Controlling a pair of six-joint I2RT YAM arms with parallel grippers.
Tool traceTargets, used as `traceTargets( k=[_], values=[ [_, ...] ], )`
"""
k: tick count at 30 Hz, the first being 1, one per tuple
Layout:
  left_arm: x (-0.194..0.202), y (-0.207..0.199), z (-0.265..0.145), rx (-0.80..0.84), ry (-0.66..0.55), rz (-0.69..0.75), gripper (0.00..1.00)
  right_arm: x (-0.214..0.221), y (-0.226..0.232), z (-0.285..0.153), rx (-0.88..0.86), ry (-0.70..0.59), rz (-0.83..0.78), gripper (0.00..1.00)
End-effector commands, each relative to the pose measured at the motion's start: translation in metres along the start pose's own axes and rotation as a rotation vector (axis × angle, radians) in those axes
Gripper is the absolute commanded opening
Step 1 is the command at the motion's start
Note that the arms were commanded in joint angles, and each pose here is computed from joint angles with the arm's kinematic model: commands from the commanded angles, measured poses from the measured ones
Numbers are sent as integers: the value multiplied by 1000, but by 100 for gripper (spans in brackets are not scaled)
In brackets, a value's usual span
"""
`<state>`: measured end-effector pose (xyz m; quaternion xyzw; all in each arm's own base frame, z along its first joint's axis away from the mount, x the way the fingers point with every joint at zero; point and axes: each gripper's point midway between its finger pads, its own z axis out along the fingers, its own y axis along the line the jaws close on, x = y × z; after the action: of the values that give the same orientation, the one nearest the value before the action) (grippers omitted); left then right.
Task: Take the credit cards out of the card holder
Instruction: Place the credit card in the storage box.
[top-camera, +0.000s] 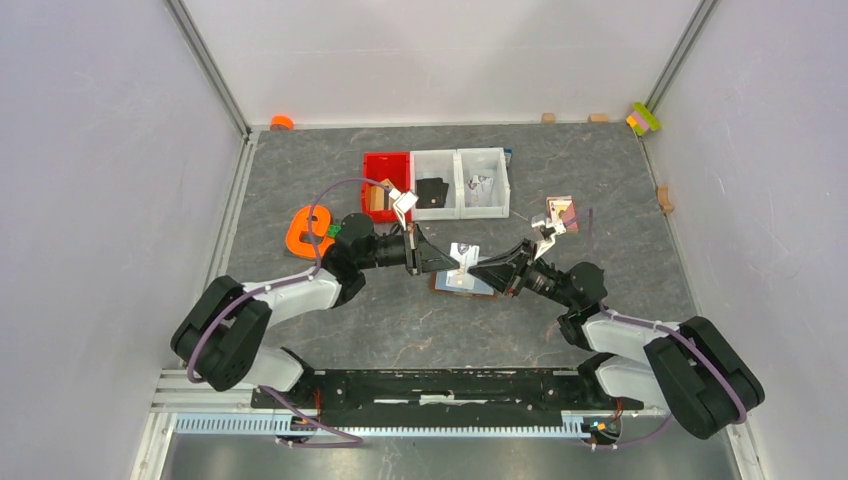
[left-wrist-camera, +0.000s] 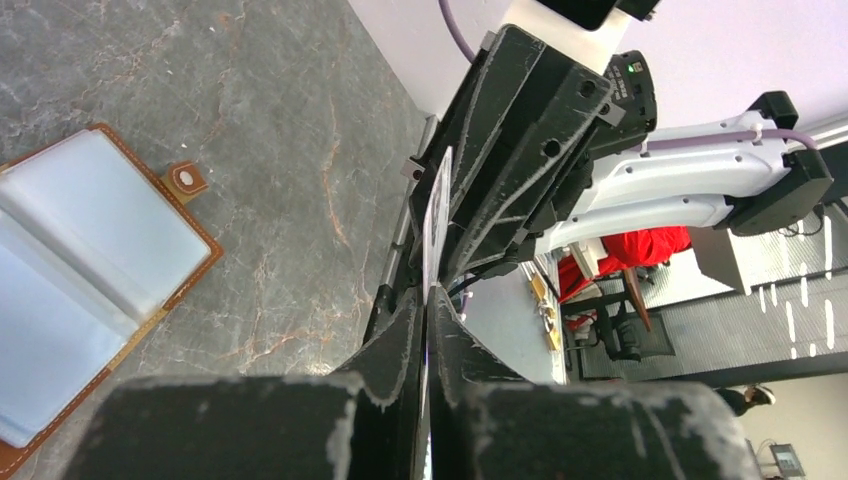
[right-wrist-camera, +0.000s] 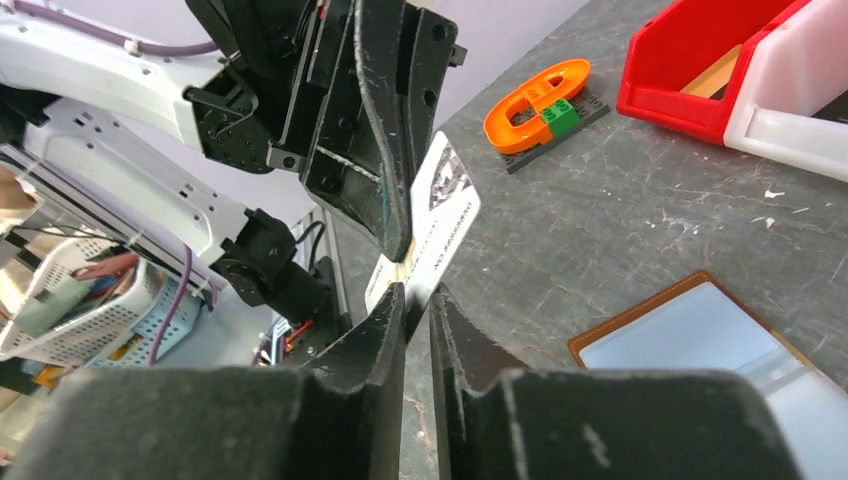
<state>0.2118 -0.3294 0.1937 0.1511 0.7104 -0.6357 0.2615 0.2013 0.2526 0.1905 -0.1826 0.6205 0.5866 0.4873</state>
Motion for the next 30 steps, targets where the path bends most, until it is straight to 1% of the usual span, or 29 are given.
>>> traceTargets(
  k=[1, 2, 4, 5, 7, 10, 13, 14, 16, 18, 20, 21, 25, 30],
  values=[
    [-12, -14, 3, 24, -25, 97, 10, -16, 25, 1, -109, -59, -31, 12],
    [-13, -14, 2, 19, -30, 102, 16, -17, 26, 1, -111, -59, -30, 7],
    [-14, -12, 1, -1, -41, 113, 24, -16, 25, 1, -109, -60, -27, 1],
    [-14, -11, -1, -16, -46, 119, 28, -15, 23, 1, -101, -57, -23, 0],
    [-17, -8, -4, -50, -64, 136, 32, -13, 16, 3, -71, -47, -19, 0],
    [-22, -2, -10, -120, -97, 155, 46, -8, 1, 5, -12, -22, -10, 0],
    [-29, 14, -22, -253, -147, 175, 59, -2, -23, 6, 95, 12, 1, 0],
    [-31, 22, -28, -317, -160, 174, 61, 3, -35, 4, 154, 34, 8, 0],
    [-38, 37, -44, -457, -209, 176, 63, 4, -59, 3, 269, 69, -13, 0],
    [-45, 44, -57, -543, -247, 189, 64, -1, -82, 0, 396, 83, -49, 0],
    [-49, 42, -63, -562, -271, 199, 64, -6, -105, -5, 531, 90, -60, 0],
    [-49, 40, -64, -562, -278, 202, 64, -12, -112, -4, 569, 85, -66, 0],
    [-51, 36, -67, -562, -294, 202, 64, -28, -140, 4, 687, 107, -94, 0],
    [-54, 30, -71, -564, -303, 210, 64, -69, -181, 22, 828, 133, -154, 0]
  ],
)
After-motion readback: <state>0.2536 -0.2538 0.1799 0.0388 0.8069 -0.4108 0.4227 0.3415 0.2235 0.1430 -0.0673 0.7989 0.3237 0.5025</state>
